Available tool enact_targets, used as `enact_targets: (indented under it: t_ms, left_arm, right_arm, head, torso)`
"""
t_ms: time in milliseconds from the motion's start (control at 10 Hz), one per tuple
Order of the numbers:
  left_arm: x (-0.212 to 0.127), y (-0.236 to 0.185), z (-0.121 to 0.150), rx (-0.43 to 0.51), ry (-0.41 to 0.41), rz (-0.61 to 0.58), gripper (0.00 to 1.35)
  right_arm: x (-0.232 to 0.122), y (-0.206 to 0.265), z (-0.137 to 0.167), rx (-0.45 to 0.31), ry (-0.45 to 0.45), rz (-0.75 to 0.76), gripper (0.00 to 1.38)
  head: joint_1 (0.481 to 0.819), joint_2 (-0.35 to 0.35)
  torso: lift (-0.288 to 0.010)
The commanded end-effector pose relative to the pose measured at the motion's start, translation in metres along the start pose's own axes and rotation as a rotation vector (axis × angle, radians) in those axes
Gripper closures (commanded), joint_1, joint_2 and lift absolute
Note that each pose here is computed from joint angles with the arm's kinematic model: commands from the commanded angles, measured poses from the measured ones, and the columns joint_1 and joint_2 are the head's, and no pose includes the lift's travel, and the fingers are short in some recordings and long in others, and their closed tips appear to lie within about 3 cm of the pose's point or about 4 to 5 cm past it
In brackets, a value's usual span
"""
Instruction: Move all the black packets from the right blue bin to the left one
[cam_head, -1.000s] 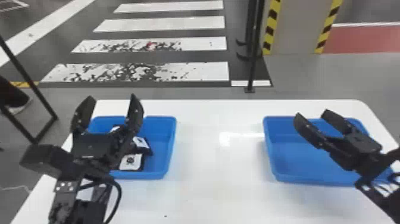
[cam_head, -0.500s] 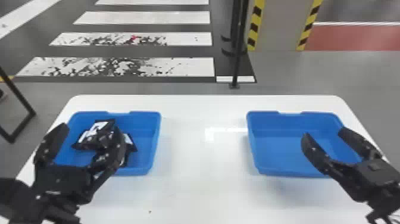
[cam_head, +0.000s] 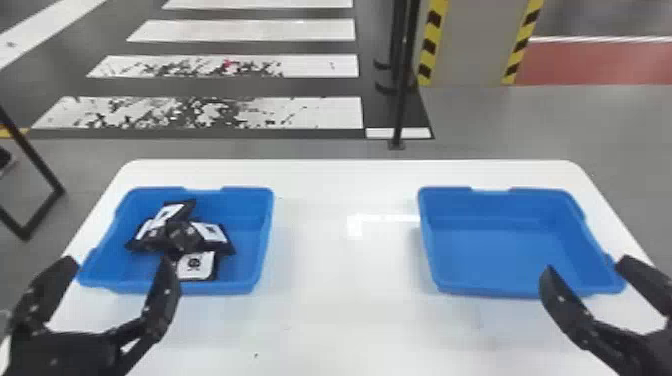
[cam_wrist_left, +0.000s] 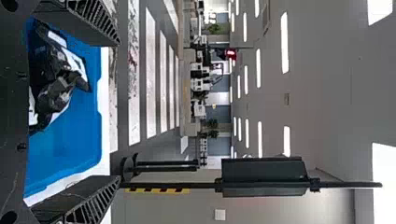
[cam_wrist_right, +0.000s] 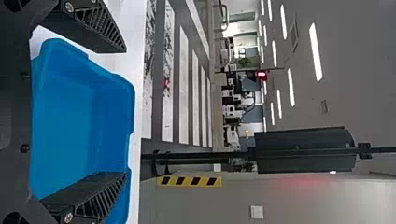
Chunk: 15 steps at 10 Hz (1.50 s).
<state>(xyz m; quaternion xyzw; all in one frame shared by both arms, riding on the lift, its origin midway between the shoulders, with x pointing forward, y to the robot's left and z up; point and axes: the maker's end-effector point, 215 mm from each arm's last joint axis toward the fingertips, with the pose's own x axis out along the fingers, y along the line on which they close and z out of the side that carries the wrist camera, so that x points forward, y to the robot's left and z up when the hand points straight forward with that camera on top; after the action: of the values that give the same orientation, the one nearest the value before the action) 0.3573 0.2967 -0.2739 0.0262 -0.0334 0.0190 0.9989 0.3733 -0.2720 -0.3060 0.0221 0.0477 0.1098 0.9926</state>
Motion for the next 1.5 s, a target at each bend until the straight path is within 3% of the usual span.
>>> enact_targets:
  t_ms: [0, 1400]
  left_arm:
    - [-0.0021, 0.0124, 0.0047, 0.03, -0.013, 0.028, 0.0]
    - [-0.0004, 0.0098, 0.0071, 0.018, -0.021, 0.023, 0.0]
  right_arm:
    - [-0.0052, -0.0018, 0.0001, -0.001, 0.002, -0.011, 0.09]
    - [-0.0062, -0.0035, 0.0048, -0.027, -0.004, -0.02, 0.1]
  head:
    - [0.695, 0.038]
    - [0.695, 0.049]
  torso:
    - [-0.14]
    - [-0.14]
